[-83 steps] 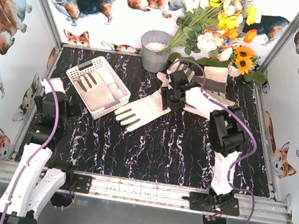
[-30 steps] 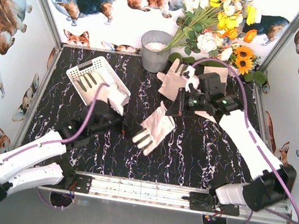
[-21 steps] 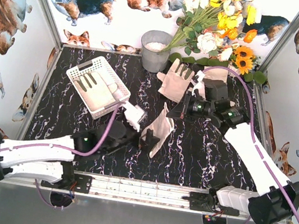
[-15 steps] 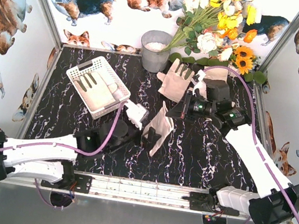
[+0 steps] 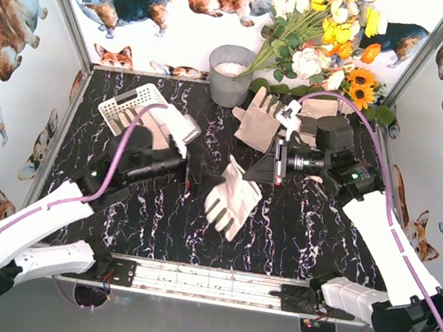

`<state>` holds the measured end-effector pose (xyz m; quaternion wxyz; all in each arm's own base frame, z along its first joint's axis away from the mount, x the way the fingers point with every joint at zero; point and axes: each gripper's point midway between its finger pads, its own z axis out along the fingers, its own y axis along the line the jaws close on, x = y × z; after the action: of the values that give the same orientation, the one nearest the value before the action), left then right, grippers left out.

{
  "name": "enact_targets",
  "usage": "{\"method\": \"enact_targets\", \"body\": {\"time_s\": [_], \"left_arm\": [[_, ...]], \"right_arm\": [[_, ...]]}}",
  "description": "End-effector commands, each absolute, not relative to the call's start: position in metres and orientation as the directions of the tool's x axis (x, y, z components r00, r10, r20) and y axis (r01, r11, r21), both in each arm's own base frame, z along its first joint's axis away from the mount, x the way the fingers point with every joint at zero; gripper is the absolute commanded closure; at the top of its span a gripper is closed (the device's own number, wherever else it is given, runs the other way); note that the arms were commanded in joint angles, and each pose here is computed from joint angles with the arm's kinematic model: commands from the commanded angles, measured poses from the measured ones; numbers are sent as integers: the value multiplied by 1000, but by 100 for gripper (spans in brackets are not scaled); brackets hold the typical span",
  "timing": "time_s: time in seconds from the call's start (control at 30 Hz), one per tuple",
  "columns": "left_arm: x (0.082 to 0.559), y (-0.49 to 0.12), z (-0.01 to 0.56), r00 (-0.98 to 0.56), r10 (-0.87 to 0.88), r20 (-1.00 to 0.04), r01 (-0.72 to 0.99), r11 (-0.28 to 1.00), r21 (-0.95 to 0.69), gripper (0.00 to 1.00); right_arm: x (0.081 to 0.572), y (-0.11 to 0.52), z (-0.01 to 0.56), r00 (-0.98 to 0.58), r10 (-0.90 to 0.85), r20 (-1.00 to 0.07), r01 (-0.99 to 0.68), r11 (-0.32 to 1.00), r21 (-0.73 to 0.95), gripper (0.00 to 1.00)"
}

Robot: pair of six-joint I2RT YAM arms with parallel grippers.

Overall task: Put the gloves into the storage basket
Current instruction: Place the glove at the center of the board.

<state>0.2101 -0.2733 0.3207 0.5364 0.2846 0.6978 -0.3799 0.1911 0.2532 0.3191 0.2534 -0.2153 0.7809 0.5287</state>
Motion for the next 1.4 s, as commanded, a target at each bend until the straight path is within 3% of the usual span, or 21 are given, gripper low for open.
{"method": "enact_targets", "body": {"time_s": [0.0, 0.47, 0.67, 0.83, 1.0, 1.1, 1.13, 1.27, 1.37], "left_arm": [[190, -289, 316, -295, 74, -953, 890, 384, -246, 0], [163, -330, 326, -407, 68, -911, 913, 59, -404, 3], [161, -331, 314, -445, 88, -891, 895, 51, -442, 37], [160, -330, 301, -475, 113, -873, 880, 69, -470, 57], [166, -327, 298, -473, 114, -873, 879, 121, -461, 96], [182, -316, 291, -432, 130, -892, 885, 254, -391, 100], [188, -310, 289, -407, 139, -903, 887, 296, -354, 100], [220, -282, 279, -275, 207, -939, 863, 483, -146, 100], [242, -266, 283, -175, 231, -957, 818, 575, -11, 100]], "right_arm": [[157, 247, 357, -677, -114, -727, -732, 203, 650, 100], [131, 244, 351, -693, -183, -698, -719, 105, 687, 100], [136, 244, 345, -694, -181, -696, -719, 128, 683, 100], [145, 245, 338, -699, -171, -695, -716, 168, 678, 100], [152, 245, 329, -705, -167, -689, -709, 208, 674, 100], [164, 242, 321, -702, -144, -698, -704, 291, 648, 100], [169, 240, 319, -702, -134, -700, -698, 323, 639, 95], [193, 229, 309, -702, -65, -709, -653, 456, 605, 53], [205, 221, 307, -698, -4, -716, -616, 513, 598, 48]]}}
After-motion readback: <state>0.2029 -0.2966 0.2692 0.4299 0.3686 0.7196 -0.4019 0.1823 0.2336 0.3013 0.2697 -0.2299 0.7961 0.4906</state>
